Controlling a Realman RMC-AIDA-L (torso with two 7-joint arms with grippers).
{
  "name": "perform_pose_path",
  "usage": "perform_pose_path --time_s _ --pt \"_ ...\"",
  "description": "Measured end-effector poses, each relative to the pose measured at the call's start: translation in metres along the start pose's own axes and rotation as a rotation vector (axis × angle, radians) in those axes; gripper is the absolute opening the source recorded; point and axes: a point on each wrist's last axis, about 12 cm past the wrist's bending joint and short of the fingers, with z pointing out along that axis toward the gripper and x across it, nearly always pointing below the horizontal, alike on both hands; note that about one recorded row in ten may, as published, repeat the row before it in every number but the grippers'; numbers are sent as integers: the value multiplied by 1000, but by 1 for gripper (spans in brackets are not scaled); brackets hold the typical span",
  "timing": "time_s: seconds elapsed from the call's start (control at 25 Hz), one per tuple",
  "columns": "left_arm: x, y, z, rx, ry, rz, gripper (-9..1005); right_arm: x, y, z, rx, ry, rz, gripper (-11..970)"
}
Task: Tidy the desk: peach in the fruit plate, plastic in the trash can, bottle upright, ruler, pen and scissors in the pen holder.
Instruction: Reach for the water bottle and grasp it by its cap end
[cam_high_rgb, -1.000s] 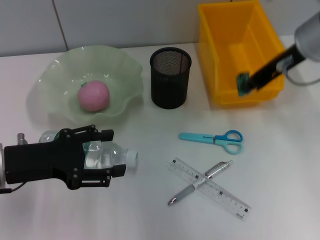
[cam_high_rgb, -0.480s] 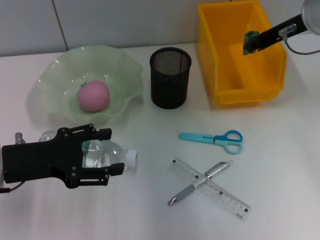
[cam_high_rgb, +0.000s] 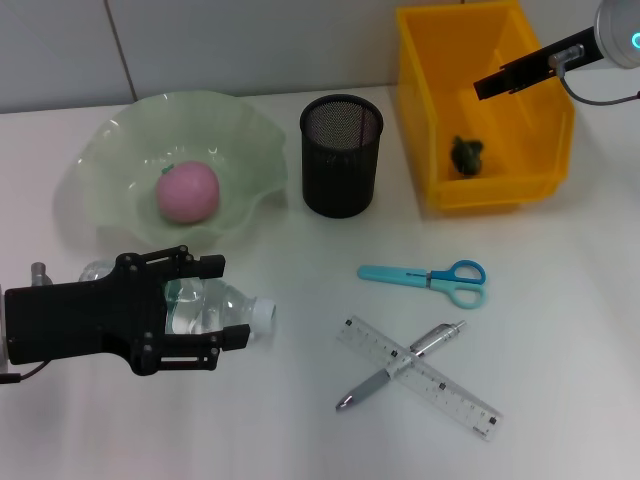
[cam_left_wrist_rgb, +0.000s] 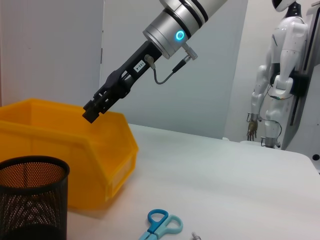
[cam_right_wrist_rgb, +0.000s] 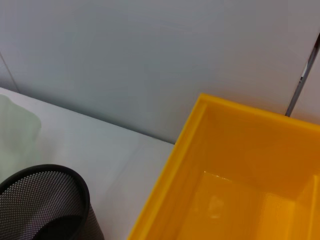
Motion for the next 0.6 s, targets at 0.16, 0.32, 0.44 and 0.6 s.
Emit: perform_pose_path --time_s 0.16,0.32,0.44,0.6 --pt "0 0 0 -1 2 3 824 1 0 -1 -10 -12 11 498" --pt "0 0 0 0 4 7 824 0 -1 -3 -26 -28 26 746" --pt "0 0 -1 1 5 9 823 0 0 -4 -47 -34 32 784" --pt "-1 1 -2 -1 4 12 822 4 4 -12 -125 -84 -7 809"
